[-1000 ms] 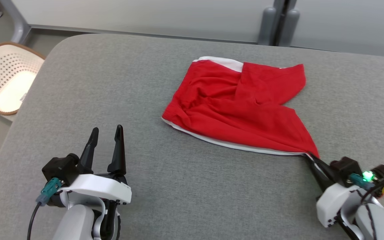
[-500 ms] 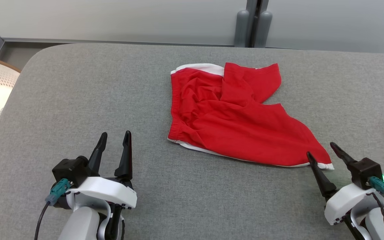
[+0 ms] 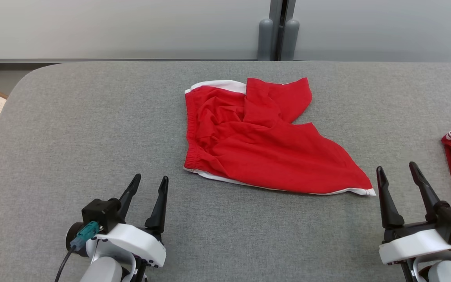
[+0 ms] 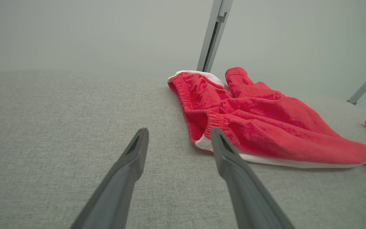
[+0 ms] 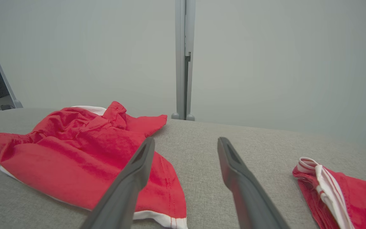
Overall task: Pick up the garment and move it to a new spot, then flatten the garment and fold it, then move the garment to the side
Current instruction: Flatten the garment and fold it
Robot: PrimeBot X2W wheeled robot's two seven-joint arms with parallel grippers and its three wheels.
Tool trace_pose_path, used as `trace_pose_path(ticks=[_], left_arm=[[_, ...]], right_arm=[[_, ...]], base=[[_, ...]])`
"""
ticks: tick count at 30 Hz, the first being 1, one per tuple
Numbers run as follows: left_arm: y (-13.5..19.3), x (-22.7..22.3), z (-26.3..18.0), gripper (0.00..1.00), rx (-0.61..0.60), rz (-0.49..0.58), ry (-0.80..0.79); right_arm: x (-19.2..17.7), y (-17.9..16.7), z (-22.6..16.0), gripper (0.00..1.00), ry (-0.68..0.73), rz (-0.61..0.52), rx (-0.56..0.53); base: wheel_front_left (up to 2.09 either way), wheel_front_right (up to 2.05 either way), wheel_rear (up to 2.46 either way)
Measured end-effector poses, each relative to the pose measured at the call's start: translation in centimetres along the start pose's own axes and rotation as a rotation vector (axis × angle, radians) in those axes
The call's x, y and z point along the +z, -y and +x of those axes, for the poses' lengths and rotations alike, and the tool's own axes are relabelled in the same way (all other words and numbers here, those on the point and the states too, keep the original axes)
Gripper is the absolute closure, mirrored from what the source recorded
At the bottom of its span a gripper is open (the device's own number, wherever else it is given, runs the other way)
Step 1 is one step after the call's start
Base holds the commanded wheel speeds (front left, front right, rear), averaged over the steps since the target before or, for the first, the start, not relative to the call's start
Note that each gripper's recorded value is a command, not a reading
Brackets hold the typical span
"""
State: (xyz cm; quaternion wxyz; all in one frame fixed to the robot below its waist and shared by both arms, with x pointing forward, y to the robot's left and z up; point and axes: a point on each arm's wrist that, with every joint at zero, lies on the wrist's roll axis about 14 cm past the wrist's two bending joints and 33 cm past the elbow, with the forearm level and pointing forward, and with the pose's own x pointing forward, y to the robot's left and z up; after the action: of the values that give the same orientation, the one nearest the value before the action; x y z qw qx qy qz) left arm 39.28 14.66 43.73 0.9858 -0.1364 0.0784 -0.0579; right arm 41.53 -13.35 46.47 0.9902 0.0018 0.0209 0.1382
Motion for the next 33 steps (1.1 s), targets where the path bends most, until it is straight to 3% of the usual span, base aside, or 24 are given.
trace_pose_path(ticks=[11, 26, 27, 29, 33], left_arm=[[2.2, -4.0, 1.7, 0.00, -0.148, 0.138, -0.160], [3.2, -5.5, 4.7, 0.00, -0.211, 0.153, -0.237], [3.5, -5.8, 4.8, 0.15, -0.221, 0.153, -0.245], [3.6, -5.9, 4.9, 1.00, -0.224, 0.152, -0.248], [3.8, -5.2, 5.3, 1.00, -0.235, 0.154, -0.231]], right_arm=[[0.6, 1.9, 0.0, 0.00, 0.027, 0.009, -0.082], [-0.7, 4.4, -1.2, 0.00, -0.013, -0.003, -0.159], [-0.9, 4.5, -1.3, 0.00, -0.019, 0.000, -0.165], [-1.1, 4.6, -1.3, 0.00, -0.023, 0.001, -0.168], [-2.6, 4.6, -1.7, 0.00, -0.070, 0.008, -0.173]], base=[[0.00, 0.00, 0.00], [0.00, 0.00, 0.00], [0.00, 0.00, 0.00], [0.00, 0.00, 0.00], [0.00, 0.00, 0.00]])
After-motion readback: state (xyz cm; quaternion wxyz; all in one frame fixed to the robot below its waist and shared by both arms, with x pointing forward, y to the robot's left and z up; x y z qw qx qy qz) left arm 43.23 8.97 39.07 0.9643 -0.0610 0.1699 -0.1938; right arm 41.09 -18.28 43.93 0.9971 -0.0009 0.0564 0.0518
